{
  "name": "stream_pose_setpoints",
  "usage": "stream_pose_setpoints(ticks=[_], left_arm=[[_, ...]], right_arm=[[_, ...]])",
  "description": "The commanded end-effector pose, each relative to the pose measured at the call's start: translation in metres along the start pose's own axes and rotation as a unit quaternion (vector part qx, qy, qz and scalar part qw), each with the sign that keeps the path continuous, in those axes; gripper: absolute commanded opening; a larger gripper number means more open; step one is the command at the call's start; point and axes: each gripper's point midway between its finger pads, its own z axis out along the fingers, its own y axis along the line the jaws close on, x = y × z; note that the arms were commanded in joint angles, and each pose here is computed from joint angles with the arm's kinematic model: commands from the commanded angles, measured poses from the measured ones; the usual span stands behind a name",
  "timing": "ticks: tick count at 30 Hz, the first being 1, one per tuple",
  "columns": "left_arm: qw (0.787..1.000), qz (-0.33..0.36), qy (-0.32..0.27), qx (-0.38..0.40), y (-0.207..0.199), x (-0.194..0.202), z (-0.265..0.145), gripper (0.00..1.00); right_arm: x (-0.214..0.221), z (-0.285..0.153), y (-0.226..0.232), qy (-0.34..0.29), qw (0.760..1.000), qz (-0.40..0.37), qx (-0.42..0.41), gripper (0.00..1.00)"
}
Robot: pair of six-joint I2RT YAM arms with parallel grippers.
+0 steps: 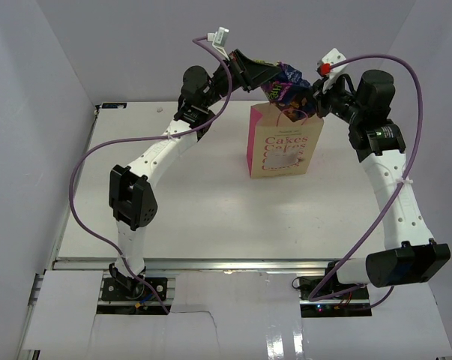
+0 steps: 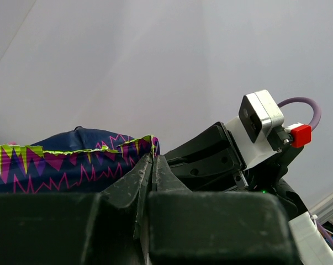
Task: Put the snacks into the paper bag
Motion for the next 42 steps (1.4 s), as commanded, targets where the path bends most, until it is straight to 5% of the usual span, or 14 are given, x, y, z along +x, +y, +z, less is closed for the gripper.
stream_pose_setpoints(ticks=[1,9,16,37,40,42], left_arm=[[0.997,0.035,-0.031,0.066,-0.065,-0.032,-0.001,0.13],[0.998,0.026,-0.028,0.059,-0.053,-0.027,0.001,0.16],[0.998,0.027,-0.028,0.057,-0.051,-0.027,0.002,0.21],[0.999,0.026,-0.017,0.034,-0.035,-0.020,-0.008,0.31],[0.998,0.051,-0.013,0.019,-0.032,-0.024,-0.022,0.38],[0.995,0.102,-0.008,-0.011,-0.021,-0.028,-0.037,0.51]], right_arm=[[-0.052,-0.014,-0.047,-0.078,0.991,-0.058,0.092,0.08],[-0.033,-0.008,-0.053,-0.060,0.992,-0.063,0.093,0.09],[-0.015,-0.003,-0.050,-0.044,0.993,-0.060,0.086,0.20],[0.017,0.004,-0.046,-0.020,0.996,-0.041,0.075,0.24],[0.019,0.001,-0.040,-0.017,0.998,-0.035,0.059,0.33],[0.021,-0.004,-0.039,0.000,0.998,-0.008,0.056,0.53]])
